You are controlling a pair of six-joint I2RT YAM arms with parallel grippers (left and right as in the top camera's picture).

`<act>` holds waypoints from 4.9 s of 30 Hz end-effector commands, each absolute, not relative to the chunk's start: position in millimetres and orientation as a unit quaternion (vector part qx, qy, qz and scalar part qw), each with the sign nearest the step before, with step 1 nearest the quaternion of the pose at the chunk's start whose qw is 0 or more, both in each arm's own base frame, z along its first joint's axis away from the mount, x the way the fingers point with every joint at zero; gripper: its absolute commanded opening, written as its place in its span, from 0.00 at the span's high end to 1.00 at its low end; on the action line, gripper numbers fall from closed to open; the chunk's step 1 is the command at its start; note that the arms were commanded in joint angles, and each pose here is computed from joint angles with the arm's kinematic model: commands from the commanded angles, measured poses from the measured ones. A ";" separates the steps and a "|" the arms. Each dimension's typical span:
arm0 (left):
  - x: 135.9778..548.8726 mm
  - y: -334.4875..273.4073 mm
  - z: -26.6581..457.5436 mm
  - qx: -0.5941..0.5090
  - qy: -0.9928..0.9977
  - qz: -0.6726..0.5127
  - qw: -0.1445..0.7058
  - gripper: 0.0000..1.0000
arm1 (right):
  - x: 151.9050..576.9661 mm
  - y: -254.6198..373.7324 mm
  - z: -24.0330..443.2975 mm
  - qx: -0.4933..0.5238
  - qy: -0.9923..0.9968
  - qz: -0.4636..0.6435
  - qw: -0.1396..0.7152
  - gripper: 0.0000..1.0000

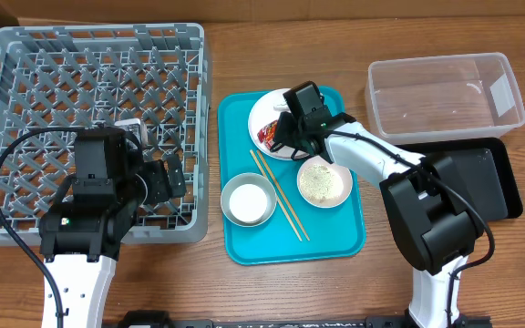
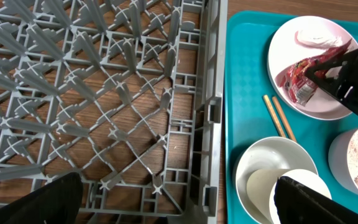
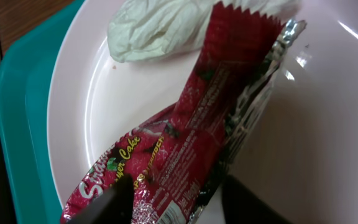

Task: Sort waste into correct bins and load items into the dishwasher
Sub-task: 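Reach the right gripper to the plate and grasp the red wrapper, then carry the red wrapper right and drop it into the clear bin, then return the right gripper to the plate and grasp the white tissue, then carry the tissue right and drop it into the clear bin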

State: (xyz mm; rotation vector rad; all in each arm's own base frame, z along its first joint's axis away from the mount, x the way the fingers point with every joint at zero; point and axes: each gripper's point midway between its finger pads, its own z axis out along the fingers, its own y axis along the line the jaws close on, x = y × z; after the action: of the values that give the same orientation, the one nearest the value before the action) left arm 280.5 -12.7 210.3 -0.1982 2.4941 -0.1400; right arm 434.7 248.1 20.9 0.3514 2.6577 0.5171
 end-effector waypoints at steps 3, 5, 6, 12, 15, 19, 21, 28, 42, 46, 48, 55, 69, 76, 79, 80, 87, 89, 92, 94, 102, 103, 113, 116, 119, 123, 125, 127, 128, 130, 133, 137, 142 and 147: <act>285.3 -16.8 218.9 -0.076 0.942 -0.063 0.322 0.00 | 437.8 250.6 18.8 0.124 0.953 0.183 0.207 0.85; 285.3 -16.8 218.9 -0.076 0.942 -0.063 0.322 0.00 | 438.7 248.2 20.8 0.126 0.953 0.183 0.208 0.95; 285.3 -16.8 218.9 -0.076 0.942 -0.063 0.322 0.00 | 438.6 246.4 22.4 0.126 0.953 0.181 0.208 0.96; 285.4 -16.7 219.0 -0.076 0.942 -0.063 0.322 0.00 | 445.9 219.0 100.9 0.072 0.942 0.182 0.271 0.96; 285.5 -16.7 219.0 -0.076 0.942 -0.063 0.322 0.00 | 448.3 198.6 157.6 0.043 0.926 0.183 0.327 0.96; 285.5 -16.7 219.0 -0.076 0.942 -0.063 0.322 0.00 | 462.5 115.2 225.5 0.113 0.892 0.135 0.417 0.96; 285.5 -16.7 219.0 -0.076 0.942 -0.063 0.322 0.00 | 468.7 79.8 229.4 0.148 0.884 0.108 0.430 0.96; 285.7 -16.7 218.6 -0.076 0.942 -0.063 0.321 0.00 | 468.8 -18.8 192.1 0.243 0.888 0.044 0.388 0.85; 286.7 -16.7 215.8 -0.076 0.944 -0.062 0.316 0.00 | 478.5 82.6 215.6 0.128 0.886 0.220 0.388 0.34; 287.0 -16.7 216.0 -0.076 0.943 -0.062 0.317 0.00 | 472.7 135.4 206.6 0.064 0.895 0.224 0.380 0.30; 286.9 -16.7 215.9 -0.077 0.943 -0.062 0.317 0.00 | 463.7 153.6 200.5 0.041 0.902 0.225 0.365 0.30; 286.9 -16.7 215.9 -0.076 0.943 -0.062 0.317 0.00 | 446.4 171.2 239.2 -0.001 0.919 0.193 0.343 0.31; 286.7 -16.7 215.8 -0.077 0.944 -0.062 0.316 0.00 | 506.5 212.0 207.6 -0.009 0.931 0.194 0.310 0.16; 286.8 -16.7 215.9 -0.077 0.943 -0.062 0.317 0.00 | 511.4 239.8 137.5 -0.006 0.948 0.185 0.258 0.25; 286.7 -16.7 215.7 -0.077 0.944 -0.062 0.316 0.00 | 510.2 244.1 110.6 0.031 0.956 0.165 0.240 0.27; 286.7 -16.7 215.7 -0.077 0.944 -0.062 0.316 0.00 | 509.3 245.9 104.0 0.041 0.958 0.163 0.234 0.27; 286.6 -16.8 215.6 -0.076 0.944 -0.062 0.316 0.00 | 507.7 243.6 60.9 0.172 0.954 0.156 0.190 0.29; 286.6 -16.8 215.6 -0.076 0.944 -0.062 0.316 0.00 | 508.5 242.7 52.4 0.187 0.952 0.153 0.185 0.29; 286.6 -16.8 215.7 -0.076 0.944 -0.062 0.316 0.00 | 515.1 243.3 52.7 0.187 0.949 0.155 0.199 0.29; 286.6 -16.8 215.7 -0.076 0.944 -0.062 0.316 0.00 | 519.2 244.8 55.0 0.188 0.947 0.160 0.207 0.30; 286.7 -16.7 215.7 -0.077 0.944 -0.062 0.316 0.00 | 516.7 242.1 23.8 0.205 0.950 0.144 0.187 0.30; 286.7 -16.7 215.8 -0.077 0.944 -0.062 0.316 0.00 | 516.7 241.9 23.3 0.205 0.950 0.143 0.187 0.32; 286.8 -16.7 215.8 -0.076 0.943 -0.062 0.317 0.00 | 492.7 231.1 10.9 0.207 0.962 0.110 0.141 0.76; 286.7 -16.7 215.8 -0.076 0.944 -0.062 0.316 0.00 | 474.0 221.0 11.9 0.207 0.968 0.091 0.104 0.96; 286.7 -16.7 215.8 -0.076 0.944 -0.062 0.316 0.00 | 464.3 208.2 27.0 0.191 0.974 0.078 0.093 0.96; 286.7 -16.7 215.8 -0.077 0.944 -0.062 0.316 0.00 | 459.5 195.6 74.1 0.159 0.977 0.083 0.113 0.96; 286.8 -16.7 215.8 -0.076 0.943 -0.062 0.317 0.00 | 457.4 187.9 116.0 0.123 0.978 0.092 0.144 0.96; 286.7 -16.7 215.8 -0.076 0.944 -0.062 0.316 0.00 | 451.9 173.3 159.6 0.091 0.975 0.098 0.178 0.96; 286.7 -16.7 215.8 -0.076 0.944 -0.062 0.316 0.00 | 450.8 169.1 166.6 0.087 0.974 0.098 0.183 0.96; 286.7 -16.7 215.8 -0.077 0.944 -0.062 0.316 0.00 | 447.3 141.5 194.5 0.088 0.971 0.093 0.204 0.96; 286.8 -16.7 215.8 -0.077 0.943 -0.062 0.317 0.00 | 448.4 101.7 208.5 0.099 0.968 0.080 0.215 0.96; 286.7 -16.8 215.8 -0.076 0.944 -0.062 0.316 0.00 | 445.0 36.1 192.3 0.085 0.979 0.040 0.182 0.96; 288.1 -16.8 216.8 -0.076 0.942 -0.063 0.320 0.00 | 444.1 -2.6 165.0 0.096 0.983 0.023 0.153 0.84; 288.1 -16.8 216.8 -0.076 0.942 -0.062 0.320 0.00 | 441.8 -22.1 163.3 0.124 0.981 0.021 0.150 0.74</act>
State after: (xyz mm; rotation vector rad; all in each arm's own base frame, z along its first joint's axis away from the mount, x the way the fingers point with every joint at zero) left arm 283.7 -12.8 207.4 -0.1990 2.5017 -0.1393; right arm 441.5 -16.2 159.3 0.3576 2.8268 0.0636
